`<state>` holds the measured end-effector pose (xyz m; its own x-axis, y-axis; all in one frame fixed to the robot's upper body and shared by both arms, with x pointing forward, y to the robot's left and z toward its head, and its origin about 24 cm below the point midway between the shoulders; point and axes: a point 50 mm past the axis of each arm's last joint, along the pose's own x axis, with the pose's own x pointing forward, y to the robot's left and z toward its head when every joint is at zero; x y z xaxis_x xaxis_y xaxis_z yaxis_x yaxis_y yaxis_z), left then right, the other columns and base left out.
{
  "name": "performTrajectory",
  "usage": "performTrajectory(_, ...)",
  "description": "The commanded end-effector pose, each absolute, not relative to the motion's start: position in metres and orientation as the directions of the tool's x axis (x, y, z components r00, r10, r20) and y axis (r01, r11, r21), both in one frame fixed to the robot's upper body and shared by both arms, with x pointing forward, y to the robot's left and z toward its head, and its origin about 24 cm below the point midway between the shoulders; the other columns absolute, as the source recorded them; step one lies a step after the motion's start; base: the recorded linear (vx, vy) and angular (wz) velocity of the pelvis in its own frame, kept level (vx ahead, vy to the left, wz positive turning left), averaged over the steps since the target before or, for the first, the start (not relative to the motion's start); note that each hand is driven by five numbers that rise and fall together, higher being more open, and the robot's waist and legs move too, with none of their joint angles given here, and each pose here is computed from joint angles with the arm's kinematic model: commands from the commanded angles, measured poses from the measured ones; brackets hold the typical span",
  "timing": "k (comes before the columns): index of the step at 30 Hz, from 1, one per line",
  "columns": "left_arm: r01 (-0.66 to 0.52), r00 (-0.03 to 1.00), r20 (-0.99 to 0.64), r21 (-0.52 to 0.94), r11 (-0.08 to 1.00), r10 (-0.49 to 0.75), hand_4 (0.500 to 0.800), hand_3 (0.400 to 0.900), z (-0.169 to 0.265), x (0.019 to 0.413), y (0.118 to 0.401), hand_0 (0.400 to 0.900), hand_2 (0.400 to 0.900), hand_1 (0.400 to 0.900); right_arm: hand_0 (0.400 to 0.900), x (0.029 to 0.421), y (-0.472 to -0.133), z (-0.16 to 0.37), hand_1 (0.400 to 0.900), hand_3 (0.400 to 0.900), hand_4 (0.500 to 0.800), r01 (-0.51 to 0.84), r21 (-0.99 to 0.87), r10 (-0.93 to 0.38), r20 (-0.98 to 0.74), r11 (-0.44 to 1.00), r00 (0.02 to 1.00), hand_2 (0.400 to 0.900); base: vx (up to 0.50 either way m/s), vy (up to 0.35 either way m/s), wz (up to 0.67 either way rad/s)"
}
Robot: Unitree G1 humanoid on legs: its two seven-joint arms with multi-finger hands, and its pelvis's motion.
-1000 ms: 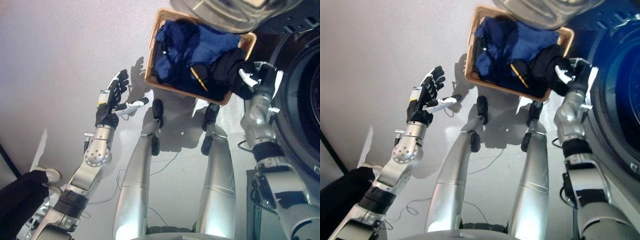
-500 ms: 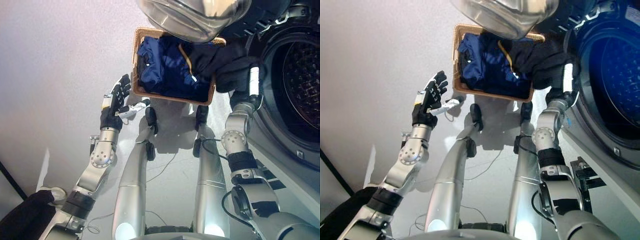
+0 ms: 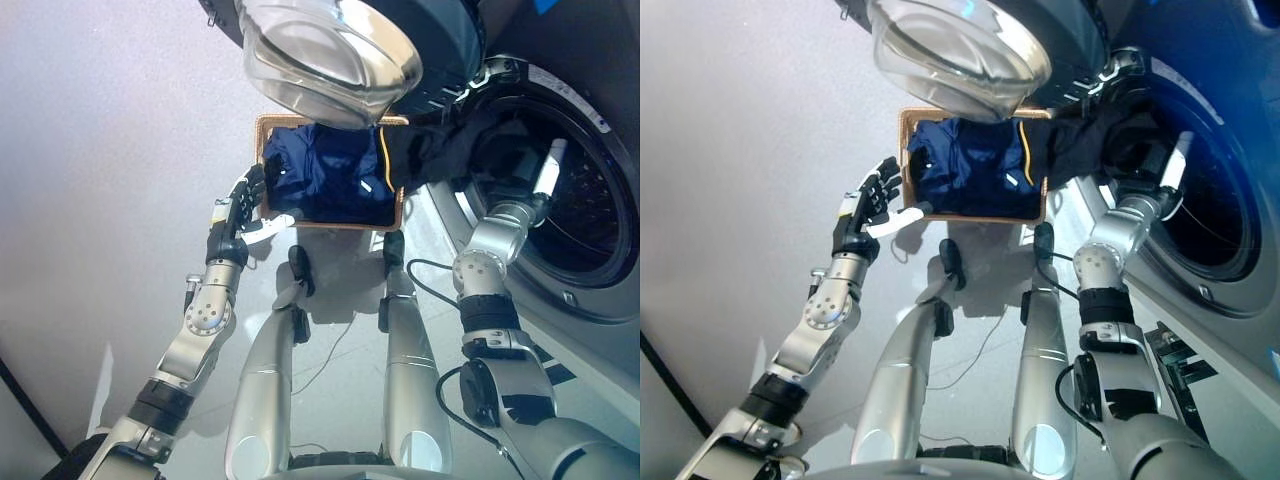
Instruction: Put the clothes in the basket into the washing machine.
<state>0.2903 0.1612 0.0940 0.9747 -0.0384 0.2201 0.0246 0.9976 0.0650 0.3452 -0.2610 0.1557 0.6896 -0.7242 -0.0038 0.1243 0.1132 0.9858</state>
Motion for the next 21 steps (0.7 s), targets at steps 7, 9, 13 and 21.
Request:
performTrajectory(7, 0.002, 0.969, 0.248, 0.065, 0.998, -0.018, 0.800, 0.900, 0.094, 0.275, 0.177, 0.900, 0.900, 0.900, 0.400, 0.292, -0.345, 0.177, 0.400, 0.400, 0.500, 0.072, 0.987, -0.920, 0.106, 0.144, 0.378, 0.400, 0.026, 0.047, -0.22)
performTrajectory(9, 0.003, 0.968, 0.249, 0.066, 0.998, -0.019, 0.800, 0.900, 0.094, 0.274, 0.180, 0.900, 0.900, 0.900, 0.400, 0.294, -0.355, 0.184, 0.400, 0.400, 0.500, 0.095, 0.986, -0.924, 0.096, 0.141, 0.369, 0.400, -0.021, 0.012, -0.08)
performTrajectory(13, 0.022, 0.968, 0.249, 0.059, 0.998, -0.036, 0.800, 0.900, 0.093, 0.272, 0.179, 0.900, 0.900, 0.900, 0.400, 0.307, -0.362, 0.215, 0.400, 0.400, 0.500, 0.103, 0.979, -0.916, 0.123, 0.175, 0.382, 0.400, 0.001, -0.004, 0.01)
performTrajectory(21, 0.044, 0.970, 0.236, 0.075, 0.996, -0.060, 0.800, 0.900, 0.090, 0.271, 0.176, 0.900, 0.900, 0.900, 0.900, 0.324, -0.369, 0.232, 0.900, 0.900, 0.800, 0.199, 0.965, -0.908, 0.077, 0.172, 0.413, 0.900, 0.004, -0.025, 0.17)
